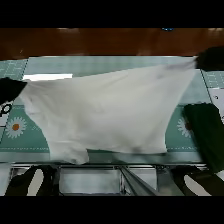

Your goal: Fold the shirts.

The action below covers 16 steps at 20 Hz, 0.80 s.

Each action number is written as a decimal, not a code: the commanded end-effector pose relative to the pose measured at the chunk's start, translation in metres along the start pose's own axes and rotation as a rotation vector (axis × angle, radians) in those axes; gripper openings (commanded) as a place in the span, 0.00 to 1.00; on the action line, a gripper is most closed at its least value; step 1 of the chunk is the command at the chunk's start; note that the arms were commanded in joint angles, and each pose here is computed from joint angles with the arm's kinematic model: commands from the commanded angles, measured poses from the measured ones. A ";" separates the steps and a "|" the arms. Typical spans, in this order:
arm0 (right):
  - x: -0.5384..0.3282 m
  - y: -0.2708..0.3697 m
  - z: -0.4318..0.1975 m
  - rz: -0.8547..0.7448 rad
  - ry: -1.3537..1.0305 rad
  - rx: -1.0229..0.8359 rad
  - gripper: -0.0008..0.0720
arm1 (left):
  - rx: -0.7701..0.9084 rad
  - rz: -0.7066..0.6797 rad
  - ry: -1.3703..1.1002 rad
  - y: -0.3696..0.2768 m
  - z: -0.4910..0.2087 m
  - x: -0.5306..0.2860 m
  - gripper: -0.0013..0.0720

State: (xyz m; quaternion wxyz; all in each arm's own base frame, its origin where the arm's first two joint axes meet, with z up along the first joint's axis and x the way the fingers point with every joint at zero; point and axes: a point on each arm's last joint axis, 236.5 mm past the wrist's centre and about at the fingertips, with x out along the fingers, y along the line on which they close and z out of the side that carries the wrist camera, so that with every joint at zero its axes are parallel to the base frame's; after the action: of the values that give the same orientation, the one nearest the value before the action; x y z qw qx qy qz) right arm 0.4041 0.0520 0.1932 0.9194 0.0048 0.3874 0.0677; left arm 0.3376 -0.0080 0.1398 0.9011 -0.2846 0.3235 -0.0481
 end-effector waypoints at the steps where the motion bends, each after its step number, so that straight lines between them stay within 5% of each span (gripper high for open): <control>1: 0.127 0.000 -0.008 0.033 0.098 0.049 0.04 | -0.137 0.090 0.059 0.074 -0.010 0.092 0.04; 6: 0.220 0.004 -0.017 0.093 0.223 0.190 0.05 | -0.204 0.076 0.246 0.090 -0.024 0.176 0.04; 7: 0.225 0.006 -0.012 0.121 0.220 0.256 0.24 | -0.196 0.059 0.272 0.085 -0.022 0.185 0.17; 8: 0.225 0.005 -0.004 0.150 0.206 0.305 0.53 | -0.190 0.036 0.308 0.079 -0.021 0.189 0.55; 9: 0.218 0.001 0.002 0.159 0.208 0.323 0.57 | -0.163 0.017 0.359 0.075 -0.019 0.187 0.71; 13: 0.139 -0.072 -0.023 0.067 0.392 0.323 0.56 | -0.070 0.125 0.452 0.121 0.023 0.111 0.70; 16: 0.069 -0.164 -0.143 -0.253 0.739 0.393 0.55 | -0.206 0.171 0.463 0.167 -0.005 0.047 0.65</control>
State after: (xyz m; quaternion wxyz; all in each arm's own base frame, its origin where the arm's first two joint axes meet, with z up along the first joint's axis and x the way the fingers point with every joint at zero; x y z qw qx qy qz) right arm 0.4709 -0.0346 0.0508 0.7982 0.1284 0.5883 -0.0181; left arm 0.4153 0.0833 0.0227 0.8009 -0.3051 0.5144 -0.0292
